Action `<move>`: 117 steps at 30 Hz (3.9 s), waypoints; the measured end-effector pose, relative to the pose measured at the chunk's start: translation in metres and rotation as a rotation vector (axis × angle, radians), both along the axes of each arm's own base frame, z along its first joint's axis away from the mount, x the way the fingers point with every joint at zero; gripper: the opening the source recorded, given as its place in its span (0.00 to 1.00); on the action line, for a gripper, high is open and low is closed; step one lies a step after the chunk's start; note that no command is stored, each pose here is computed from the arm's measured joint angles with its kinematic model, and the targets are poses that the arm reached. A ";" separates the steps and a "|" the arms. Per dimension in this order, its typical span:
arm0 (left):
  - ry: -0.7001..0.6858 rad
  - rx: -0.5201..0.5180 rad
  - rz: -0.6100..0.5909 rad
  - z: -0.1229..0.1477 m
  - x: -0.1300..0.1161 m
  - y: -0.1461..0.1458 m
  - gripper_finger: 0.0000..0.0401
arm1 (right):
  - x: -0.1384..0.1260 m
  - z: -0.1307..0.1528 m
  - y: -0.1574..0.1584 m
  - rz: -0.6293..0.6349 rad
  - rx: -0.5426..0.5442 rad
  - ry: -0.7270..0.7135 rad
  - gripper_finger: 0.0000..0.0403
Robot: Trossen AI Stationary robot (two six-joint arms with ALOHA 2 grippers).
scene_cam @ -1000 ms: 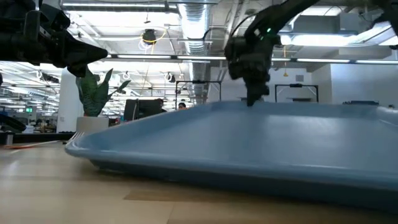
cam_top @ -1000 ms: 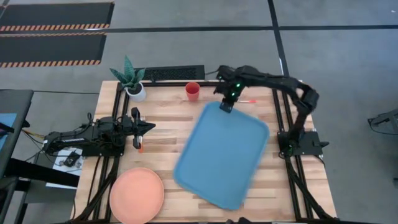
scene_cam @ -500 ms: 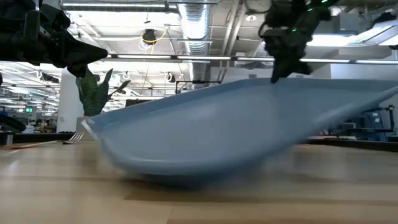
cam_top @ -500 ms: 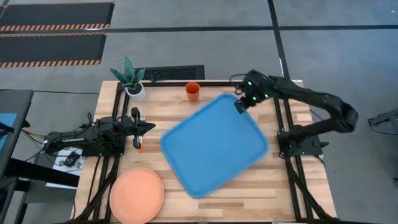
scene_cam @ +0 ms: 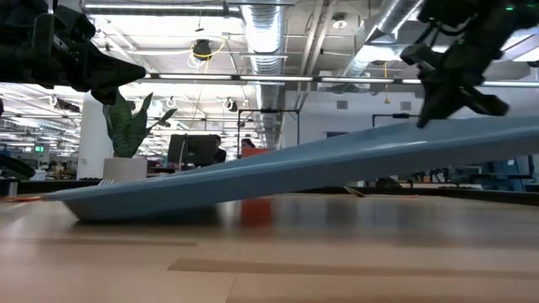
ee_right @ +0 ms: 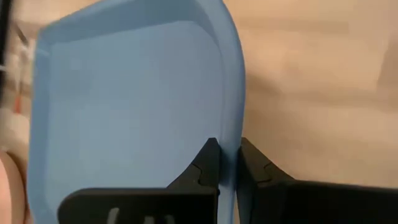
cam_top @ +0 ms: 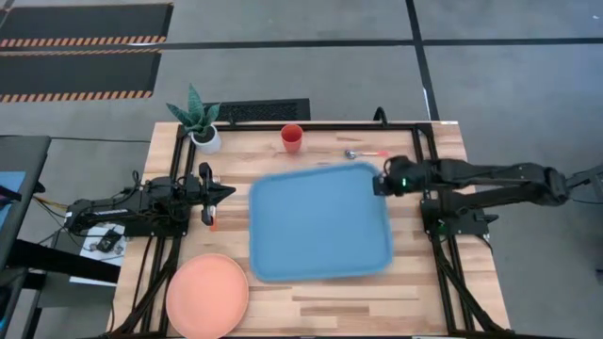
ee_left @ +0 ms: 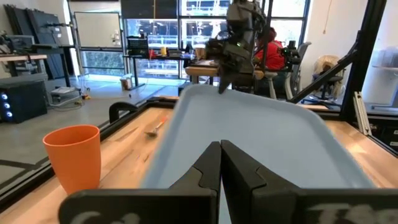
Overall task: Pick and place plate/cup/fork/spoon on tray
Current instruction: Prepare the blue tray
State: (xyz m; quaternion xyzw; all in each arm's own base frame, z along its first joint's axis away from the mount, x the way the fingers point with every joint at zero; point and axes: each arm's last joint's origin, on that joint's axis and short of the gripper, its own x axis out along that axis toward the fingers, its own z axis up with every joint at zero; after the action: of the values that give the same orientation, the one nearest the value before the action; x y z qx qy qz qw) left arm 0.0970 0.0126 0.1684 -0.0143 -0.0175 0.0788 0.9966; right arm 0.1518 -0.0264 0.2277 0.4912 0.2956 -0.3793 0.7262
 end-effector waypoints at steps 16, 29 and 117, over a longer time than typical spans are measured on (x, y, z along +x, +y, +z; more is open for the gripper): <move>0.000 0.000 0.000 0.000 0.000 0.000 0.00 | -0.018 -0.049 0.022 -0.179 0.024 0.106 0.06; -0.001 -0.006 -0.001 0.000 0.000 0.000 0.00 | -0.003 -0.061 0.004 -0.065 -0.029 0.179 0.06; -0.003 -0.018 -0.001 0.000 0.000 0.000 0.00 | 0.032 -0.103 -0.008 -0.179 0.060 0.251 0.24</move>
State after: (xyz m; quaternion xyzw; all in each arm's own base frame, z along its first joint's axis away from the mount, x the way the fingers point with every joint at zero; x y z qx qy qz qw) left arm 0.0970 0.0126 0.1684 -0.0234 -0.0184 0.0787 0.9965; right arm 0.1836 -0.0348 0.1245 0.4859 0.3502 -0.4917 0.6320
